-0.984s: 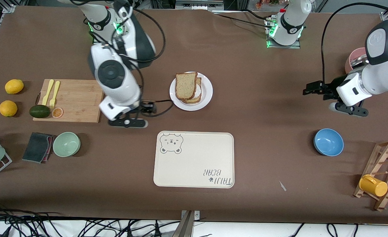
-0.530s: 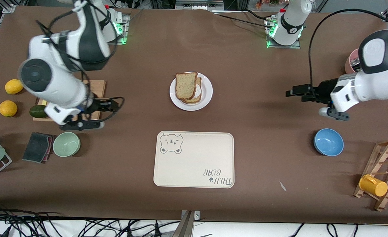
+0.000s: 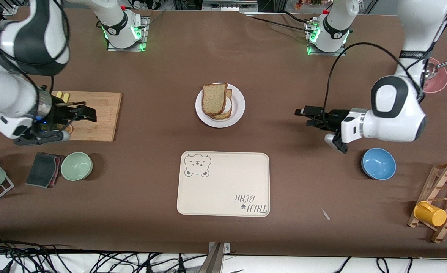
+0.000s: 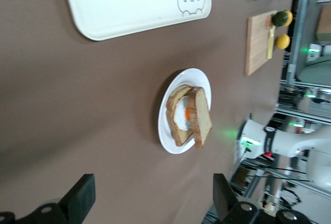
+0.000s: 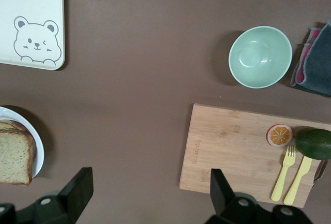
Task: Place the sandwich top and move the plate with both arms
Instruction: 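Retract the right gripper while the left gripper reaches toward the plate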
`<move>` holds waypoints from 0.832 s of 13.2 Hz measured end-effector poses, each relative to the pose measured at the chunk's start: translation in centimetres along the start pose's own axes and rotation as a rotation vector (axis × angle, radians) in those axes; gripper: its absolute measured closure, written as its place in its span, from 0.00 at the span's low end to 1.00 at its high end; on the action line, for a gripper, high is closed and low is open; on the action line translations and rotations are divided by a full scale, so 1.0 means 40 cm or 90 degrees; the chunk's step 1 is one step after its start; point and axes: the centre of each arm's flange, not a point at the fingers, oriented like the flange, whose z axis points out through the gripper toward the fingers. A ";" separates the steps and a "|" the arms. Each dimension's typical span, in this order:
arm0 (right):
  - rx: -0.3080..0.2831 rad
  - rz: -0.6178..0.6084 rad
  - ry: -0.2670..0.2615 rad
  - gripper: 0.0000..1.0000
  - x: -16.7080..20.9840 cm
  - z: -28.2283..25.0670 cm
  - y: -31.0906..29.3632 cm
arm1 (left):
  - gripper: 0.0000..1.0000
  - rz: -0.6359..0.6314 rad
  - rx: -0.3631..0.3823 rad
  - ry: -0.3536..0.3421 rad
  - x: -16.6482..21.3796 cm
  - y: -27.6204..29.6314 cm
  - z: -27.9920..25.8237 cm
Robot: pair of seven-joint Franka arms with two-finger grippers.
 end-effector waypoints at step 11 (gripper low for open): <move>-0.041 -0.016 0.045 0.00 -0.166 -0.183 0.166 | 0.00 -0.023 -0.195 -0.009 0.062 -0.051 0.413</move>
